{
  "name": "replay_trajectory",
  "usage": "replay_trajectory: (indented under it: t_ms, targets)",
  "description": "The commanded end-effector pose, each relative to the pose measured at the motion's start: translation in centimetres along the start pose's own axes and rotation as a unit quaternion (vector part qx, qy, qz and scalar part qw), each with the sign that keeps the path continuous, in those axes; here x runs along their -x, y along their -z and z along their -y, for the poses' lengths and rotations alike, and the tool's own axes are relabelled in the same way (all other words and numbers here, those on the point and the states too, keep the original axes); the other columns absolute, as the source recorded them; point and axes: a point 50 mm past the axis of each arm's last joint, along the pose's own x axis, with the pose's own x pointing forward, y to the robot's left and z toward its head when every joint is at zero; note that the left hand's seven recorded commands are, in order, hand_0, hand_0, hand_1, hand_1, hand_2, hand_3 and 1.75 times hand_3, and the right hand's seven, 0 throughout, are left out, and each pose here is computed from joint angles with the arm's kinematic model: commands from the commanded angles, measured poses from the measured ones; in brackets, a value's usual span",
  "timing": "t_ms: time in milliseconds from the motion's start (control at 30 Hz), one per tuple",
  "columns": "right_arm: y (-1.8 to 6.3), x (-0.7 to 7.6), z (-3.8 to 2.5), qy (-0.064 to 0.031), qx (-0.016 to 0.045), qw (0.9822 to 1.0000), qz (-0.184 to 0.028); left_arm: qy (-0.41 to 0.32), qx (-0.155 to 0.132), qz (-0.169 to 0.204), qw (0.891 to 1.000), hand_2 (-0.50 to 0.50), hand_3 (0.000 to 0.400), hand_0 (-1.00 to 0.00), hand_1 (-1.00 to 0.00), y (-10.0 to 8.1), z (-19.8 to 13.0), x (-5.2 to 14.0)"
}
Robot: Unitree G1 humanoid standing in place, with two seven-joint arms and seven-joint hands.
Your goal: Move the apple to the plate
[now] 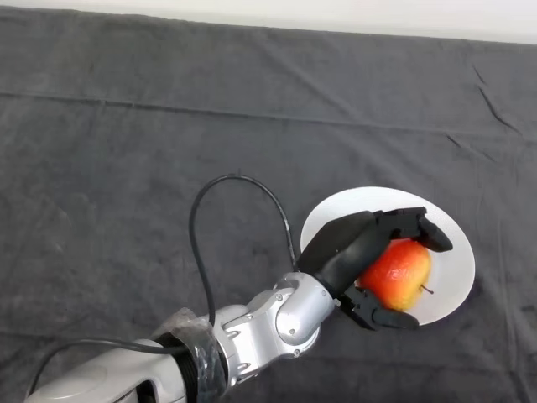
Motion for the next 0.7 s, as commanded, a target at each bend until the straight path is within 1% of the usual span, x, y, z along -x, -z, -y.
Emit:
replay_trajectory:
  t_ms: [33, 233, 400, 700]
  targets:
    - [4.28, 5.29, 3.24, 0.0228, 0.0453, 0.9918, -0.117, 0.004, -0.032, 0.029, 0.999, 0.00, 0.000, 0.00, 0.00, -1.8, -1.5, -1.8]
    - [4.28, 5.29, 3.24, 0.0228, 0.0453, 0.9918, -0.117, -0.014, -0.025, 0.033, 0.999, 0.00, 0.000, 0.00, 0.00, -2.2, -2.9, -2.3]
    - [4.28, 5.29, 3.24, 0.0228, 0.0452, 0.9918, -0.117, -0.046, -0.013, 0.045, 0.998, 0.00, 0.000, 0.00, 0.00, -2.6, -4.4, -2.4]
    - [4.29, 5.29, 3.24, 0.0228, 0.0453, 0.9918, -0.117, -0.125, 0.005, 0.068, 0.990, 0.00, 0.000, 0.00, 0.00, -2.8, -8.2, -1.9]
